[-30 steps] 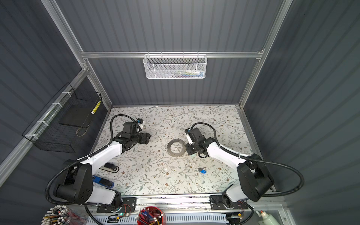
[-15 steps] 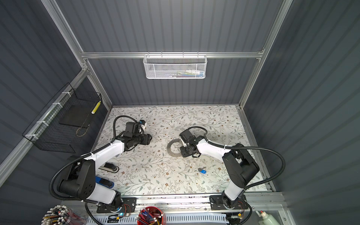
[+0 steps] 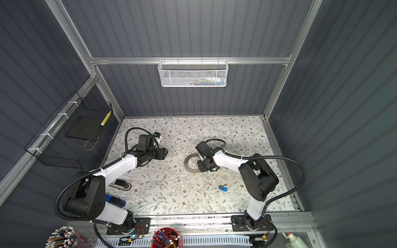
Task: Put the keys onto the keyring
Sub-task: 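Grasp the silver ring's split ring with the right gripper while the left arm shifts, then lift the silver ring toward the left gripper while the left gripper approaches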
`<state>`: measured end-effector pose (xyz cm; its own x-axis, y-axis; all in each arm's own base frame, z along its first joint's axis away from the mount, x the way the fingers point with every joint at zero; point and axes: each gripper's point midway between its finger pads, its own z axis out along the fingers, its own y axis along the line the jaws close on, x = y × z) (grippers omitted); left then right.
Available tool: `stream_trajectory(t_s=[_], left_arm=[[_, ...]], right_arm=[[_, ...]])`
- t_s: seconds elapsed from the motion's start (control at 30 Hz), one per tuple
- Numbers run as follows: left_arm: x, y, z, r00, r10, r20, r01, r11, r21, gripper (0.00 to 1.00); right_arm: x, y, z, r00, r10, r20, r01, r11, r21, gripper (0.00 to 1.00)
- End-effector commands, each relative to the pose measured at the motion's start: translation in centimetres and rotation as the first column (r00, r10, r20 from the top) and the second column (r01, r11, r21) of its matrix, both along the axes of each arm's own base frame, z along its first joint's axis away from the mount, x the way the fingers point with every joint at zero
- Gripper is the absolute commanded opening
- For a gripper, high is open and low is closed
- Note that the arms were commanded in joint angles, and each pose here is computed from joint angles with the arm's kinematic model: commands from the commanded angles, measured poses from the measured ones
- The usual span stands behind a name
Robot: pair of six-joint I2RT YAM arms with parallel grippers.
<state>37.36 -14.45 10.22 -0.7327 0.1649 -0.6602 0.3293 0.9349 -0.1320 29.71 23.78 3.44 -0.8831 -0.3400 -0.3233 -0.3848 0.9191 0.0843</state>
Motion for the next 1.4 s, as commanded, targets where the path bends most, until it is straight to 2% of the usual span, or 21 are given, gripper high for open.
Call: stream_trajectory(t_s=[0.0,0.73,1.07,1.2,1.37], left_arm=[[0.3,-0.7,0.6,1.0,-0.015,0.005,0.015,1.0,-0.017,0.67],[0.5,-1.1,0.4,1.0,-0.019,-0.008,0.019,1.0,-0.015,0.68],[0.9,-1.5,0.3,1.0,-0.026,-0.012,0.026,1.0,-0.017,0.67],[0.9,-1.7,1.2,0.999,-0.039,0.011,0.039,0.999,-0.023,0.66],[1.3,-1.6,3.4,0.989,-0.075,0.126,0.075,0.997,0.006,0.66]], right_arm=[[0.2,-0.7,-0.1,1.0,-0.029,-0.003,0.029,0.999,-0.046,0.17],[0.7,-0.9,-1.2,1.0,-0.03,-0.007,0.03,0.995,-0.094,0.16],[0.8,-0.8,-1.5,1.0,-0.008,-0.008,0.008,0.995,-0.1,0.05],[1.0,-1.1,-0.3,0.998,0.04,0.04,-0.035,0.992,-0.117,0.0],[1.1,0.2,3.5,0.96,0.21,0.185,-0.193,0.975,-0.109,0.0]])
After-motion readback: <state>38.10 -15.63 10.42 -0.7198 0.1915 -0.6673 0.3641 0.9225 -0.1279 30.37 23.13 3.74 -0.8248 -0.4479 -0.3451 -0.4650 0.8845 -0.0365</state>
